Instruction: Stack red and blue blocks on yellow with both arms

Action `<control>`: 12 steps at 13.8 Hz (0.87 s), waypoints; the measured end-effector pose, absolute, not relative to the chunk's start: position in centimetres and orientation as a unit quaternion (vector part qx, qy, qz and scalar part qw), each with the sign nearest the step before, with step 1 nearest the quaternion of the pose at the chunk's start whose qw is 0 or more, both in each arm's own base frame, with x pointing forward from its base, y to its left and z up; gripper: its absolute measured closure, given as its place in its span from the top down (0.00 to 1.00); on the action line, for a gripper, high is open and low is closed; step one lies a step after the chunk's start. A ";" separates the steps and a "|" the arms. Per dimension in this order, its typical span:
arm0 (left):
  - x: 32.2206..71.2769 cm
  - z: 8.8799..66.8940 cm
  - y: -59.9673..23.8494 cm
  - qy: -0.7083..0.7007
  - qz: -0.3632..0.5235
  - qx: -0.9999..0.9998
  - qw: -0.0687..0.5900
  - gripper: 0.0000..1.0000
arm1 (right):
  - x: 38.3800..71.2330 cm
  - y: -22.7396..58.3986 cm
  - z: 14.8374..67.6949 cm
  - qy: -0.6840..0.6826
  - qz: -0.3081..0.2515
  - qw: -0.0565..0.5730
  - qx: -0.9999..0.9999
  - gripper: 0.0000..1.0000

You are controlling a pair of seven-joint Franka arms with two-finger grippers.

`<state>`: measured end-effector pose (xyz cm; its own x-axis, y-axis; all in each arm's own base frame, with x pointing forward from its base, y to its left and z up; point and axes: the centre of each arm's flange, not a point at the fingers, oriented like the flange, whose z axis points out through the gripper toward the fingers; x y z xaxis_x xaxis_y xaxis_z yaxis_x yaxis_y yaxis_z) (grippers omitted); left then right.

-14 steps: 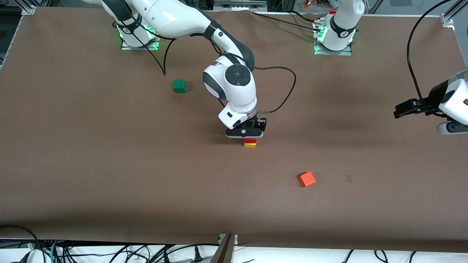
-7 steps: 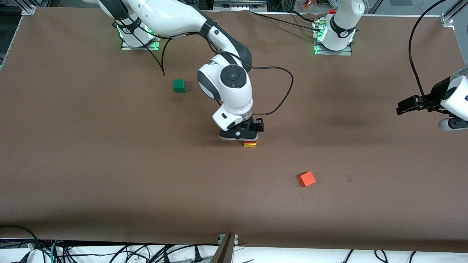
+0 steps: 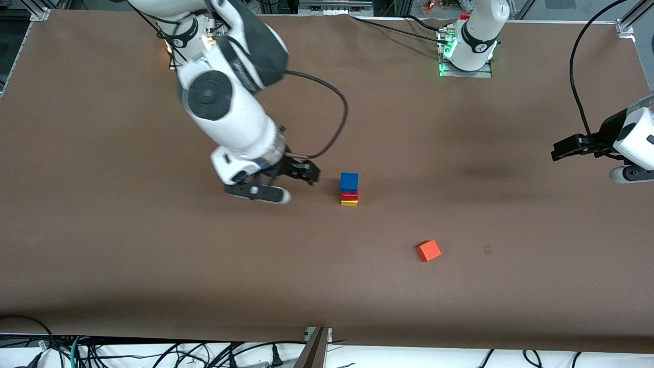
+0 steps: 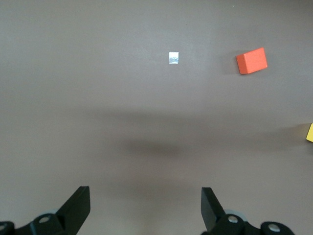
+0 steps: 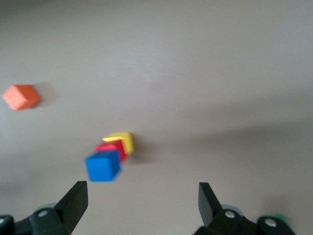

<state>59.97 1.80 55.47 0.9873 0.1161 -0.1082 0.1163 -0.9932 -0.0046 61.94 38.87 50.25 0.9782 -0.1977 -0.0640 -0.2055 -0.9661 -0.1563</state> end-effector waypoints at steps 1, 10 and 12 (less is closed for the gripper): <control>60.0 55.4 1.8 0.058 -0.053 0.997 0.001 1.00 | 61.7 36.8 51.1 0.084 0.033 0.065 -0.994 1.00; 60.4 55.4 1.9 0.056 -0.048 0.997 0.001 1.00 | 56.4 15.9 54.2 -0.013 0.051 -0.002 -0.999 1.00; 60.6 55.5 1.9 0.056 -0.046 0.997 0.001 1.00 | 55.3 16.0 54.3 -0.032 0.039 -0.017 -0.999 1.00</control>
<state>60.57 1.90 55.50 0.9894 0.1125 -0.0919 0.1127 -0.9936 -0.0034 55.29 15.98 54.27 0.9949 0.0630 -0.0789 0.0657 -0.9973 0.0317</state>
